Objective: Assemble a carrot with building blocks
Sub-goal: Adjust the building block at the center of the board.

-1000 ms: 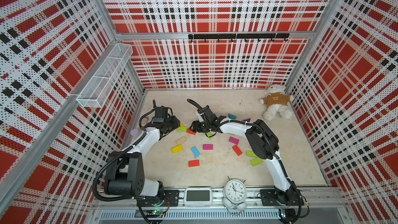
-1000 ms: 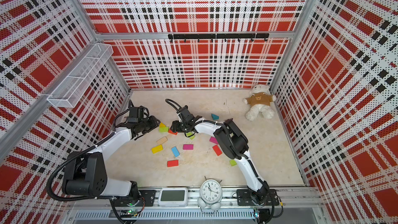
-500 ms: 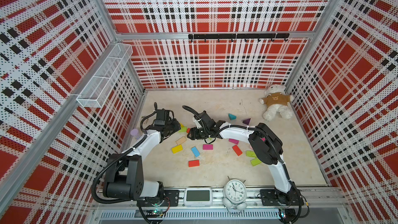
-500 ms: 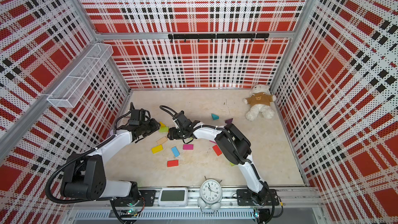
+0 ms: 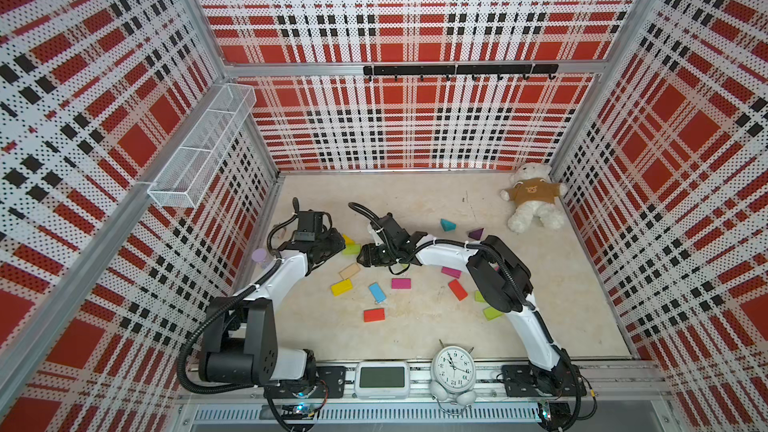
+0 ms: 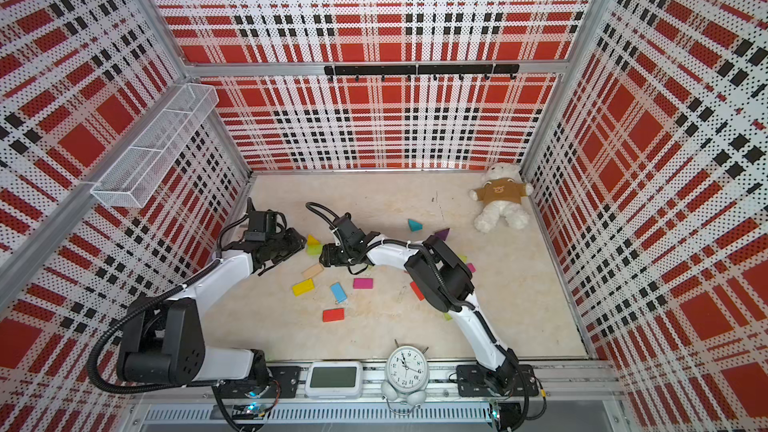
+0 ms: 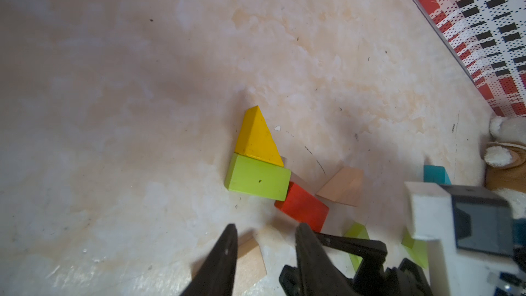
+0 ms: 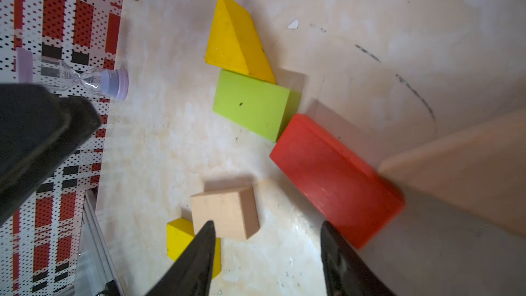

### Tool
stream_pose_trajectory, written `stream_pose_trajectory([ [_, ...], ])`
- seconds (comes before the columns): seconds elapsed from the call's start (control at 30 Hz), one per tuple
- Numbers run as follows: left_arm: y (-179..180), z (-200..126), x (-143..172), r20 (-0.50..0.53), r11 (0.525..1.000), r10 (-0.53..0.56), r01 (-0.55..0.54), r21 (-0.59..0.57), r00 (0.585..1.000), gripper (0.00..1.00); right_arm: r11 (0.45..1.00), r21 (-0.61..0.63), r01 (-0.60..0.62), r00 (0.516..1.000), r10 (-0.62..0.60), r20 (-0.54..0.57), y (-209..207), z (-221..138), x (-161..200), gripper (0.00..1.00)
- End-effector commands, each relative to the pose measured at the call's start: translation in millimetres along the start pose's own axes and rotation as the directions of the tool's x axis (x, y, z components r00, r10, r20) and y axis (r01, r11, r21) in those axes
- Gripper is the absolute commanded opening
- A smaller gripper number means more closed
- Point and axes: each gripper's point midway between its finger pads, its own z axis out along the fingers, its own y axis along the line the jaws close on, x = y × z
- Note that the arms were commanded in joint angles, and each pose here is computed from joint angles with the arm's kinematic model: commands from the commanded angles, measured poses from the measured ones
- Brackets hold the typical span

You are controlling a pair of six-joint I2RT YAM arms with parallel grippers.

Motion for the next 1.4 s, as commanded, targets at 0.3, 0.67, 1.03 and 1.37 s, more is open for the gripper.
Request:
stream_pose_trajectory([
  [0.3,0,3,-7,0.002,1.0,-0.008,0.008,-0.006,1.0,0.38,1.0,0.021,-0.001,1.0,0.001,0.018,-13,5,-17,0.61],
  [0.67,1,5,-6,-0.005,1.0,-0.006,0.006,-0.01,1.0,0.38,1.0,-0.003,-0.014,1.0,0.014,0.016,-9,5,-18,0.61],
  [1.03,1,4,-5,-0.004,1.0,-0.006,0.006,-0.005,1.0,0.38,0.999,-0.033,-0.027,1.0,0.027,0.003,0,7,-8,0.61],
  [1.37,0,3,-7,0.001,1.0,-0.005,0.005,-0.001,1.0,0.38,0.999,-0.042,-0.024,1.0,0.024,0.002,5,14,-12,0.61],
])
